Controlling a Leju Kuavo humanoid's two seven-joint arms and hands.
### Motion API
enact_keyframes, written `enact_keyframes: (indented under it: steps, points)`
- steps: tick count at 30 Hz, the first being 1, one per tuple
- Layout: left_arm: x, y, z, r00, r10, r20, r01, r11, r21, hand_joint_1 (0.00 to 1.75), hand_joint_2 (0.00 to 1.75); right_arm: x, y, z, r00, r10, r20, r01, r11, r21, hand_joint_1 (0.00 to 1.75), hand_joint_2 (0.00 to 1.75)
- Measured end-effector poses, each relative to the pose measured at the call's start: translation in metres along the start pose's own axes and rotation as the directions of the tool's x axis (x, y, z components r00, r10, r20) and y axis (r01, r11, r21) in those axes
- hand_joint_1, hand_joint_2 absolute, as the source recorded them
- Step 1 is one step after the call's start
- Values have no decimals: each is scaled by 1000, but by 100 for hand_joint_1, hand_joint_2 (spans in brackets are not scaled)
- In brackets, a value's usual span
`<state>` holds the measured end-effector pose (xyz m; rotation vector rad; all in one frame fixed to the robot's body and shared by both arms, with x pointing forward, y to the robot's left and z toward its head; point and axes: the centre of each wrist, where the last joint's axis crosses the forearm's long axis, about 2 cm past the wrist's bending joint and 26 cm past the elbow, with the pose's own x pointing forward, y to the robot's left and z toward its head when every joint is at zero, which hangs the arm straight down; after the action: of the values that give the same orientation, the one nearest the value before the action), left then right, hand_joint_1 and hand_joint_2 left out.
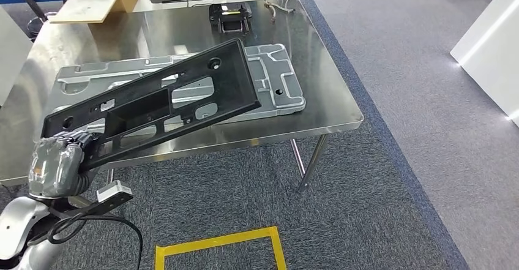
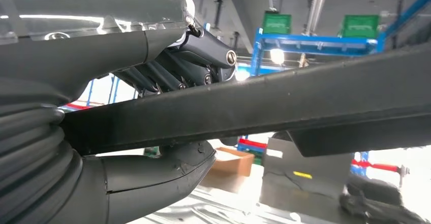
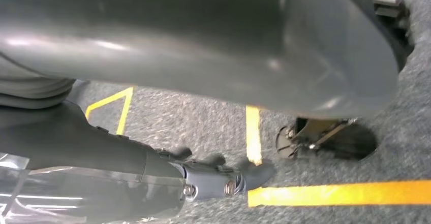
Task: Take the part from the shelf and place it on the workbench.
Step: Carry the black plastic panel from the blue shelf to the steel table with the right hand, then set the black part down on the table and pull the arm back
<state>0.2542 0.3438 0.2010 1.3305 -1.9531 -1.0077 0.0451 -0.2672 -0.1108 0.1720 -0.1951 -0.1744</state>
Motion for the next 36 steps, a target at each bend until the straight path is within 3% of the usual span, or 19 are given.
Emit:
enact_keyframes:
  steps: [36]
  points:
    - [1,-6,-6,1000,8,11,-8,998,-63,175,175,1,1,0,999,-48,-17,48,999,-1,0,0]
